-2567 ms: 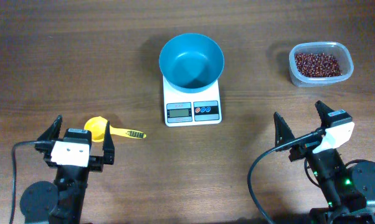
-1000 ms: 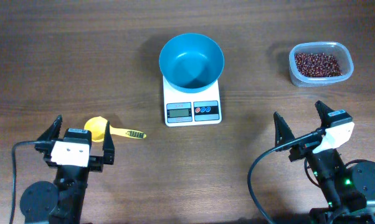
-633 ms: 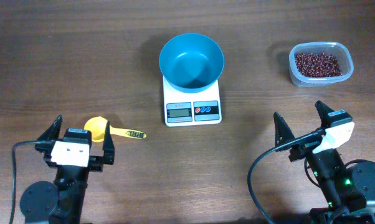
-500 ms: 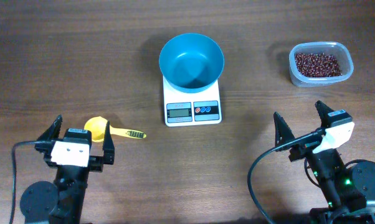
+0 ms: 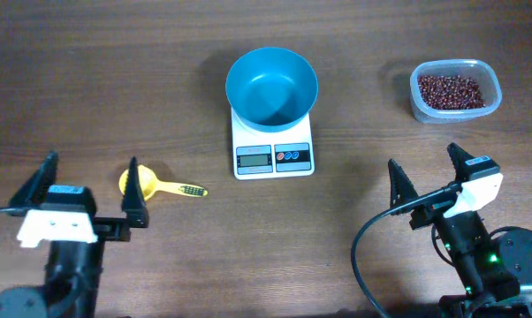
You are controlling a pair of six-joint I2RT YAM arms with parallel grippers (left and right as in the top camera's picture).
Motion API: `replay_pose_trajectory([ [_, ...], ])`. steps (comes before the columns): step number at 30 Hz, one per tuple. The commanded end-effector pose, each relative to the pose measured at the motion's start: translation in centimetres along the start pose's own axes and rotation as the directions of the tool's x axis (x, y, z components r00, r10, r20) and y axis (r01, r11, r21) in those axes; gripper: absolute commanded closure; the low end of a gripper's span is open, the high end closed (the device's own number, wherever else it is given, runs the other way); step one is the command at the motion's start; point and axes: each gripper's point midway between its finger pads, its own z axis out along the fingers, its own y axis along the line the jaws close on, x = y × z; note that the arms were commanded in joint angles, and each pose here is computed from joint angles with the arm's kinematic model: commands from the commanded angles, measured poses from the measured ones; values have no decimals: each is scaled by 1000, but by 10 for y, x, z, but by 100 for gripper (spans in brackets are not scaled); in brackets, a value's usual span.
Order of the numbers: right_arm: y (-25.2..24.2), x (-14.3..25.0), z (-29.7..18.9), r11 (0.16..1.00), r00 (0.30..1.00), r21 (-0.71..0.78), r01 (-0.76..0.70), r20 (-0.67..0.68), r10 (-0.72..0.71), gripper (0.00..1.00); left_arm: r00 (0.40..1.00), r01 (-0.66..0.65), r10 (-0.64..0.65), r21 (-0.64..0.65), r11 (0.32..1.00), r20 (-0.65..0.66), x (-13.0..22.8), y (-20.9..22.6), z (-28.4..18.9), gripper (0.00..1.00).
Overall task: Scoop item into bowl and weigh 50g on scale
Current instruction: 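Move the left gripper to the yellow scoop and grasp its bowl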
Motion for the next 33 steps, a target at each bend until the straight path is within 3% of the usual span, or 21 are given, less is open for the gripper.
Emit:
replay_pose_trajectory([
  [1,2,2,0,1000,1000,-8,-4,0,4,1,997,6,-6,1,1000,74,-56,2,-19,1],
  [5,2,2,0,1000,1000,-8,-4,1,4,1,1000,14,-14,0,1000,15,-93,8,-15,1],
  [10,2,2,0,1000,1000,-8,-4,1,4,1,958,58,-49,24,998,-281,-98,14,25,1],
  [15,2,2,0,1000,1000,-8,-4,0,4,1,837,107,-70,37,994,-542,-72,10,22,1],
  [20,2,2,0,1000,1000,-8,-4,0,4,1,738,199,-78,107,974,-670,-43,-13,-4,1],
  [22,2,2,0,1000,1000,-8,-4,0,4,1,740,258,-80,171,951,-667,-47,-28,-6,1],
  [24,2,2,0,1000,1000,-8,-4,0,4,1,764,430,-94,396,811,-638,-72,-76,-16,1],
  [25,2,2,0,1000,1000,-8,-4,0,4,1,762,463,-97,434,773,-640,-76,-85,-21,1],
  [26,2,2,0,1000,1000,-8,-4,1,4,1,761,478,-99,451,753,-641,-78,-89,-24,0],
  [27,2,2,0,1000,1000,-8,-4,0,4,1,768,471,-99,455,756,-632,-80,-88,-22,11],
  [28,2,2,0,1000,1000,-8,-4,0,4,2,771,468,-99,455,758,-629,-80,-87,-19,5],
  [29,2,2,0,1000,1000,-8,-4,0,4,1,742,481,-132,384,788,-658,-73,-80,-14,2],
  [31,2,2,0,1000,1000,-8,-4,0,4,1,647,495,-273,119,861,-712,-51,-49,0,2],
  [32,2,2,0,1000,1000,-8,-4,0,4,1,571,482,-408,-112,869,-713,-33,-23,8,1],
  [33,2,2,0,1000,1000,-8,-4,0,4,1,522,464,-491,-251,849,-698,-21,-8,11,1],
])
